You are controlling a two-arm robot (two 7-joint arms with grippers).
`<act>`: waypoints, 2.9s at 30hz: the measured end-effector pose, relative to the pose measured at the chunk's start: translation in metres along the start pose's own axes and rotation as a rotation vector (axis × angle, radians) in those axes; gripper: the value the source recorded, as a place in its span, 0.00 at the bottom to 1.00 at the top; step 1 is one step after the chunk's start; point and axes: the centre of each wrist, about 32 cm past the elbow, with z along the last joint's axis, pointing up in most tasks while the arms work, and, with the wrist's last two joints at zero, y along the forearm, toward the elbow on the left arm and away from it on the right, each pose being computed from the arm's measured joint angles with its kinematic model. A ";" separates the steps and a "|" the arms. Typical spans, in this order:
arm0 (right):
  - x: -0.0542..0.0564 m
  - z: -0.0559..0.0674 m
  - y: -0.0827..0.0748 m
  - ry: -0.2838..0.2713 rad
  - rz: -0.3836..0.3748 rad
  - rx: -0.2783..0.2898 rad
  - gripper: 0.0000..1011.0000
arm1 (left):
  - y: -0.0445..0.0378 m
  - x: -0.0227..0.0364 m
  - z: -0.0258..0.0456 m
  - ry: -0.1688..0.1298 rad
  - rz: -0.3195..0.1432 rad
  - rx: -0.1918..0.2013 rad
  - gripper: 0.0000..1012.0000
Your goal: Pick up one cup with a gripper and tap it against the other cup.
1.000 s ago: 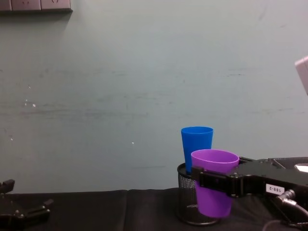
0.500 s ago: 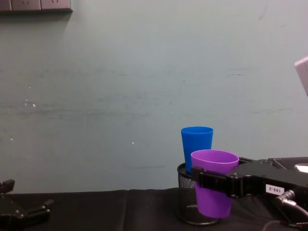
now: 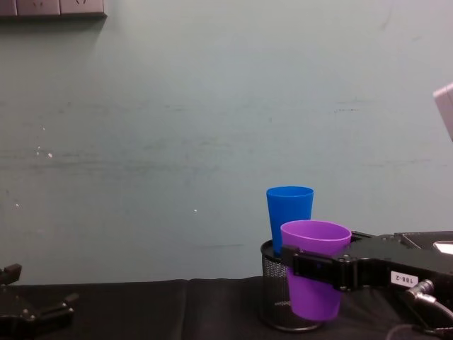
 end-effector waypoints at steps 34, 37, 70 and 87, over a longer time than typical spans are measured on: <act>0.000 0.000 0.000 0.000 0.000 0.000 0.73 | 0.0000 0.0000 0.0000 0.000 0.000 0.000 0.99; 0.000 0.000 0.000 0.000 0.000 0.000 0.73 | 0.0000 0.0000 0.0000 0.000 0.000 0.000 0.99; 0.000 0.000 0.000 0.000 0.000 0.000 0.73 | 0.0000 0.0000 0.0000 0.000 0.000 0.000 0.99; 0.000 0.000 0.000 0.000 0.000 0.000 0.73 | 0.0000 0.0000 0.0000 0.000 0.000 0.000 0.99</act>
